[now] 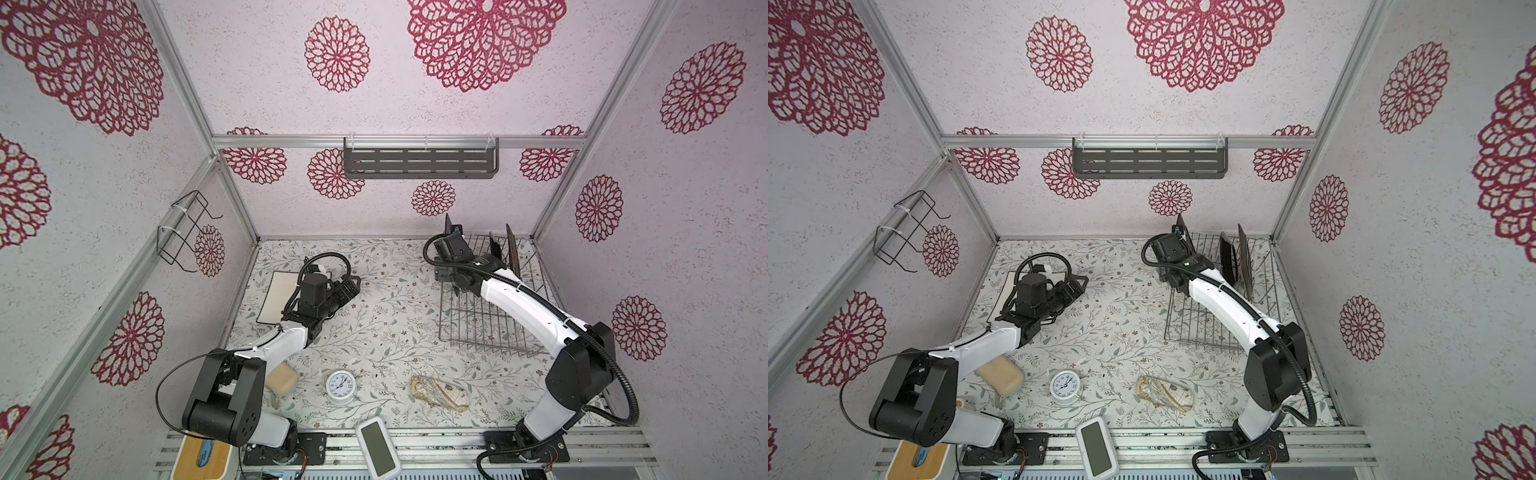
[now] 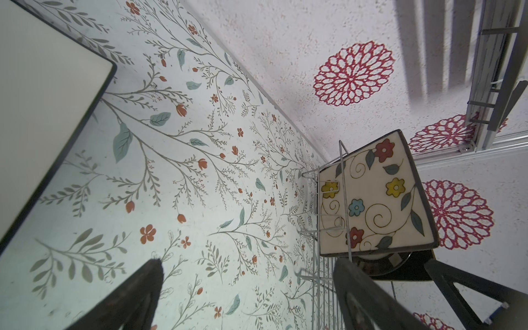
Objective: Unload the plates from the dish rack
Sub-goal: 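Close the right gripper on the edge of the flowered square plate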
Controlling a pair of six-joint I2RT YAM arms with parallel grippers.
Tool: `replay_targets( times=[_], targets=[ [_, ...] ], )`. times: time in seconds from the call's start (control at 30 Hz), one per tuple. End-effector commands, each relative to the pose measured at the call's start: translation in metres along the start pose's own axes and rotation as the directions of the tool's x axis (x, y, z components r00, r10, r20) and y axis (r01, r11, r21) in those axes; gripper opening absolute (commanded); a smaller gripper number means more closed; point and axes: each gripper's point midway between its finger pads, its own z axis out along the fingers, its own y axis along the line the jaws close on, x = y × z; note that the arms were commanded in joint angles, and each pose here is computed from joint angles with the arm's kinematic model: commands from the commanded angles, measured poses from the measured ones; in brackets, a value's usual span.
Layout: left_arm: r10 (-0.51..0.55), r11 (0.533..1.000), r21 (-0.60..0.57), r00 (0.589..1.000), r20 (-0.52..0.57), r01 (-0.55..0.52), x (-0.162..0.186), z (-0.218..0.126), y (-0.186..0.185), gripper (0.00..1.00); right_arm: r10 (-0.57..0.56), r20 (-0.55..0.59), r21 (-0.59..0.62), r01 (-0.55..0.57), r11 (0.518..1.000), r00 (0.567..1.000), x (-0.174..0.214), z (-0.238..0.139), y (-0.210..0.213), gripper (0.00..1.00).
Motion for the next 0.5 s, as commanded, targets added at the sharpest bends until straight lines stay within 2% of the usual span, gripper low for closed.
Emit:
replay_targets(
  times=[0.0,0.17,0.4,0.47],
  targets=[
    [-0.005,1.000,0.021,1.000,0.000,0.005,-0.001,0.002,0.001,0.97,0.017,0.043,0.065,-0.020,0.998,0.999,-0.015,0.006,-0.003,0.77],
    [-0.034,0.998,0.051,0.999,-0.013,0.034,0.003,0.007,0.000,0.97,0.000,0.086,0.133,-0.011,0.991,0.996,-0.027,0.018,0.003,0.71],
    [-0.038,0.998,0.056,0.999,-0.019,0.039,0.004,0.007,-0.003,0.97,-0.084,0.152,0.313,0.033,0.949,0.985,-0.031,0.017,0.001,0.48],
    [-0.038,0.998,0.053,0.999,-0.019,0.039,0.003,0.006,-0.003,0.97,-0.095,0.157,0.338,0.037,0.941,0.983,-0.031,0.019,0.000,0.45]
  ],
)
